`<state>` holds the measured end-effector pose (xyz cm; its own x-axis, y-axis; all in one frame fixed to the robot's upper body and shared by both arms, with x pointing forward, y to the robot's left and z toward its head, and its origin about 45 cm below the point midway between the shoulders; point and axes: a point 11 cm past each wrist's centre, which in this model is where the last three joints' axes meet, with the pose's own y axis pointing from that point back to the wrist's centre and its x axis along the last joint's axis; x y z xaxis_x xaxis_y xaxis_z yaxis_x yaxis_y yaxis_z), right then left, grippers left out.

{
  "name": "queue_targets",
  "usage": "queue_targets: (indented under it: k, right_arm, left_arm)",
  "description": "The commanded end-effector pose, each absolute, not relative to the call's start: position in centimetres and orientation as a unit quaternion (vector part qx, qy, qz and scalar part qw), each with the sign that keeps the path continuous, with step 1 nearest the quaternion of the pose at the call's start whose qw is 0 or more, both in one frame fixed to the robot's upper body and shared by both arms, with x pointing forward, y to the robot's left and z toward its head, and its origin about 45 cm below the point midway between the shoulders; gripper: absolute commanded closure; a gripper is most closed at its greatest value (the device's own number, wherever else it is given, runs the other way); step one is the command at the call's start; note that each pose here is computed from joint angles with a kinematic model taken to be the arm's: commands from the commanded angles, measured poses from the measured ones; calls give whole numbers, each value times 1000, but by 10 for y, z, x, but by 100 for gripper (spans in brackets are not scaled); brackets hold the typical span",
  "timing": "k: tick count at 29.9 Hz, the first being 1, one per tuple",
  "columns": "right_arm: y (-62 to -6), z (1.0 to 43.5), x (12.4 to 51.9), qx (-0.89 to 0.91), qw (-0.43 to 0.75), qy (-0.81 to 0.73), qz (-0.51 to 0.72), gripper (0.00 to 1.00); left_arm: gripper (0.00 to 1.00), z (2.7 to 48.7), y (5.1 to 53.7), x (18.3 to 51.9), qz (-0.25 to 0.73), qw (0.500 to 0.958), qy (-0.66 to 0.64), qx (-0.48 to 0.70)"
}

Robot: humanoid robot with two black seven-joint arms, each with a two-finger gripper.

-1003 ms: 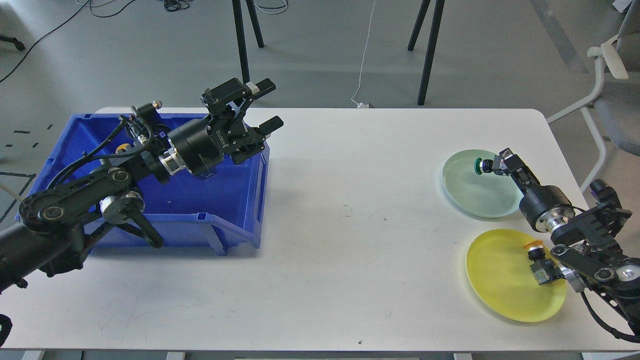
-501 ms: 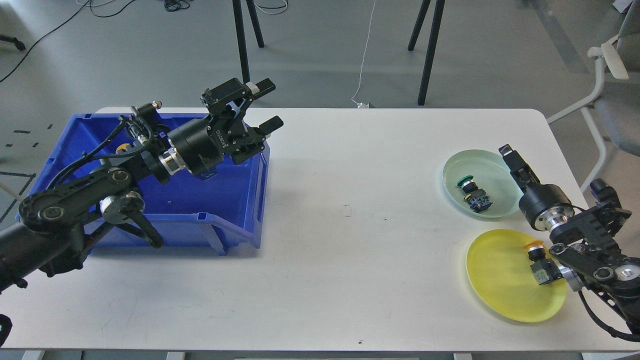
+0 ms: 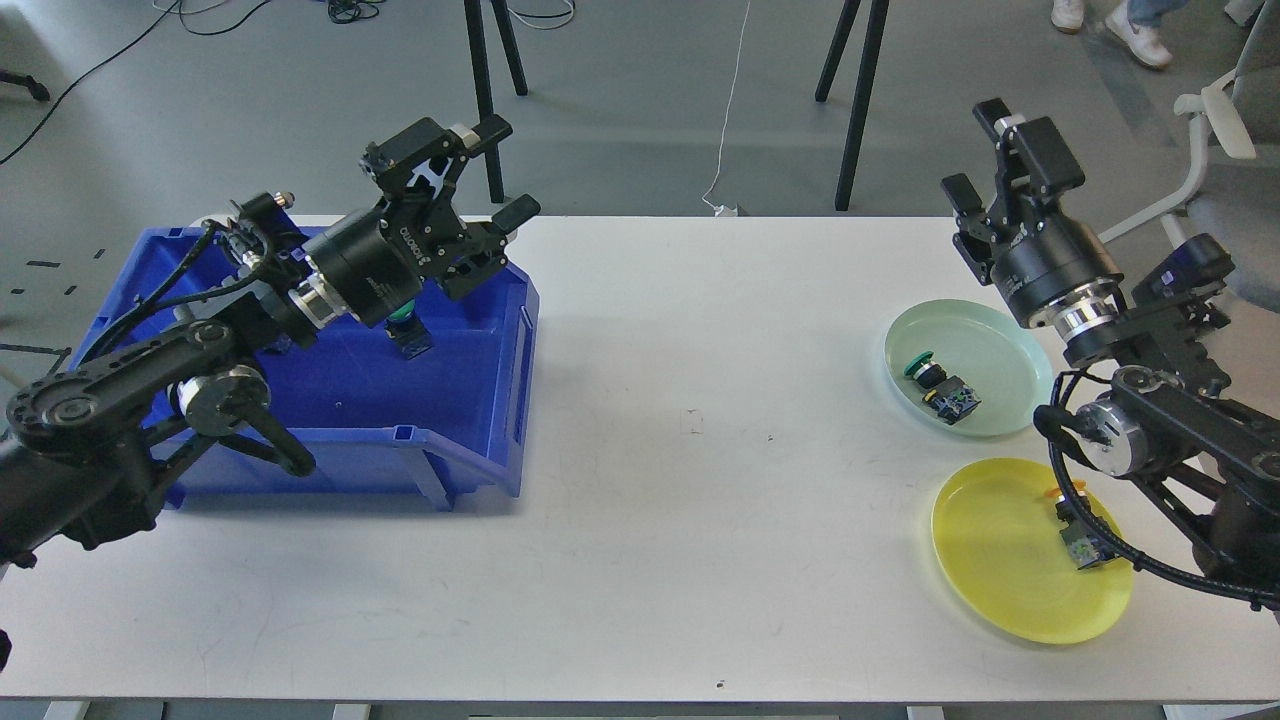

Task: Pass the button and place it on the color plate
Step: 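Raise the right gripper away from the pale green plate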

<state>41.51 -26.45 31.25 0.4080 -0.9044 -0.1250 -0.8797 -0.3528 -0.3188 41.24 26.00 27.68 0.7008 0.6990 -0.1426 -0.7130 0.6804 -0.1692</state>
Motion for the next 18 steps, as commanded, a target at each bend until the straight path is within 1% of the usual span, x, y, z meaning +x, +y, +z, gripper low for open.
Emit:
queue_targets:
  k: [1,3,9,13,18]
  right_arm:
    - [-234,353,421,-842,287,453,55,2]
    - [-228,356,423,-851,304,421,79,2]
    - [-225,335,425,-861,282,413,95,2]
    - [-214,328,422,-858,298,402,113,2]
    - [-224,328,420,-845,320,412,120,2]
  left_arm:
    - [13,291,295,416,427,892,40,-140]
    - [13,291,307,415,442,884,41,-146]
    - [13,286,331,408,475,861,51,-177]
    - [13,287,332,407,476,858,52,-186]
    - [13,283,320,407,468,860,61,-194]
